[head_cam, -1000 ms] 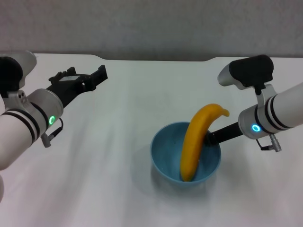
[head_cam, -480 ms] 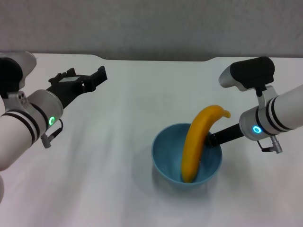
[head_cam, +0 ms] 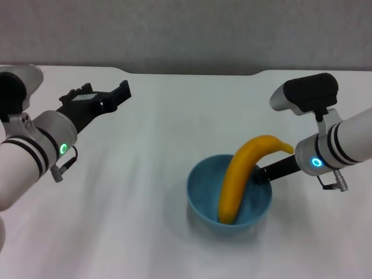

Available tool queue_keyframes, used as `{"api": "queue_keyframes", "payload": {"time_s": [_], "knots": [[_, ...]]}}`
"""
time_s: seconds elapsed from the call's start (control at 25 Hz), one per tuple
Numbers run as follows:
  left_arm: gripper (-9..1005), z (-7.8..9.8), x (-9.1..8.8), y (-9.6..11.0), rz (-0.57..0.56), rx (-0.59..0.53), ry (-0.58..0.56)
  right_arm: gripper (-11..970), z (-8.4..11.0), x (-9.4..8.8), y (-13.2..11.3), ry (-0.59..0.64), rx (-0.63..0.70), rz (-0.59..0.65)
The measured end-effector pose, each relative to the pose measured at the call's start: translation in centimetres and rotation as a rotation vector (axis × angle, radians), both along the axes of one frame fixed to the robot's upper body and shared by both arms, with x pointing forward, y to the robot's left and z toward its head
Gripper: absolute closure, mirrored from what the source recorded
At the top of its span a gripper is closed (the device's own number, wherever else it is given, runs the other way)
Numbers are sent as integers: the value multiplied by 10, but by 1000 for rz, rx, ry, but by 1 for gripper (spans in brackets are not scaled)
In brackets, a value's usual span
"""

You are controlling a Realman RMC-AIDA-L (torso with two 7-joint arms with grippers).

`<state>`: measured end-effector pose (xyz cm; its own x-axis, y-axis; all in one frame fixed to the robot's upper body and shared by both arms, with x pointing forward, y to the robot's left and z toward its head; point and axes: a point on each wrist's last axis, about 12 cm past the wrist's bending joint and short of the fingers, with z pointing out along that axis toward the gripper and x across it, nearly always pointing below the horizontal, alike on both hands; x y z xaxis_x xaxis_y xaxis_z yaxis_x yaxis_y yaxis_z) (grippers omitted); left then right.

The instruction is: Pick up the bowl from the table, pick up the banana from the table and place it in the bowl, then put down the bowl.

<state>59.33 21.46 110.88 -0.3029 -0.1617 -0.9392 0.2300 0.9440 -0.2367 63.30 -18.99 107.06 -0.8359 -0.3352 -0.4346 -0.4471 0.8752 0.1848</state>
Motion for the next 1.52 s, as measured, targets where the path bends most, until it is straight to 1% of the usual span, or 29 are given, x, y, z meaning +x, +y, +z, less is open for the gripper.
{"api": "queue_keyframes", "payload": {"time_s": [0.32, 0.44, 0.72, 0.88, 1.32, 1.52], "knots": [[94, 0, 0, 0, 2, -3, 2, 860, 0, 0, 0, 0, 0, -1], [94, -3, 0, 1, 5, 0, 9, 714, 0, 0, 0, -3, 1, -2], [94, -6, -2, 5, 13, 3, 18, 568, 3, -1, -3, -25, 8, 4], [94, -8, -2, 8, 23, 4, 23, 484, 11, -3, -6, -66, 38, 10], [96, -13, -3, 17, 52, 3, 35, 488, 27, -15, -20, -143, 87, 6], [99, -18, -10, 26, 69, 0, -4, 493, 33, -21, -34, -200, 99, -18]]}}
